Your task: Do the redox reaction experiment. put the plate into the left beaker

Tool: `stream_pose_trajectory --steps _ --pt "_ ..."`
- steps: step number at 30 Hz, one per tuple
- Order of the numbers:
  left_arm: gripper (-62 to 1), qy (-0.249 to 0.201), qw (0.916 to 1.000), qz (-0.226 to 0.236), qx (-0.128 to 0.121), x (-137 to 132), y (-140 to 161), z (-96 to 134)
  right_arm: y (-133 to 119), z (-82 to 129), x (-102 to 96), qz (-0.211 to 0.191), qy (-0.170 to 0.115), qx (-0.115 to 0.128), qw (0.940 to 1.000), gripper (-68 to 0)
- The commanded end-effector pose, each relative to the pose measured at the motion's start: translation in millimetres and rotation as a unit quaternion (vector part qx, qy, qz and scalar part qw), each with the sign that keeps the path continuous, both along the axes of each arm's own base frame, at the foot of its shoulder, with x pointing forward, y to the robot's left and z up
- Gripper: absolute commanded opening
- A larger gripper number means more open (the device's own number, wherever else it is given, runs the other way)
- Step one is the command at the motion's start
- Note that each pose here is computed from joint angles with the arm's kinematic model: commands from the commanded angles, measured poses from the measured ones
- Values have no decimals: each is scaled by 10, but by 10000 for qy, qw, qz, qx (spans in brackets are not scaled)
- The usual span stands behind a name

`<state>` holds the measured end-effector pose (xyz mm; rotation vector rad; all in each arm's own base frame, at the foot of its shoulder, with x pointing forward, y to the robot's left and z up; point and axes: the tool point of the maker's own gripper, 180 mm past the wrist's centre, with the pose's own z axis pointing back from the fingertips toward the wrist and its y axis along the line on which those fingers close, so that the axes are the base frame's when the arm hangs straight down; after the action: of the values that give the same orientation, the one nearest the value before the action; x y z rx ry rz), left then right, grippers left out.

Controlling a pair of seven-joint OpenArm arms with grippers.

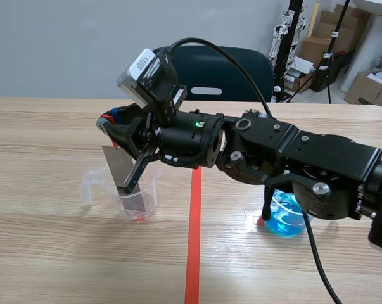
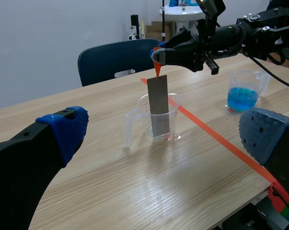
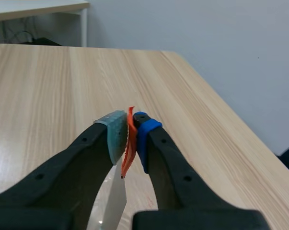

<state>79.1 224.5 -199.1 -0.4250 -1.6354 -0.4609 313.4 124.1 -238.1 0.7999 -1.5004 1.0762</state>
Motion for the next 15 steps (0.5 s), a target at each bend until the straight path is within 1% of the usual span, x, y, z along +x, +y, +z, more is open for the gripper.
stream_pose_trajectory --steps 1,10,11,15 --pt "14 -152 9998 34 -81 11 1 73 21 132 29 18 -134 158 9998 -607" --pt "14 -152 9998 34 -81 11 1 73 23 132 25 30 -162 147 9998 -606" --pt "14 -152 9998 34 -81 11 1 73 23 131 24 31 -162 146 9998 -589" --pt "14 -152 9998 34 -81 11 1 73 24 128 22 39 -179 127 9998 -439"
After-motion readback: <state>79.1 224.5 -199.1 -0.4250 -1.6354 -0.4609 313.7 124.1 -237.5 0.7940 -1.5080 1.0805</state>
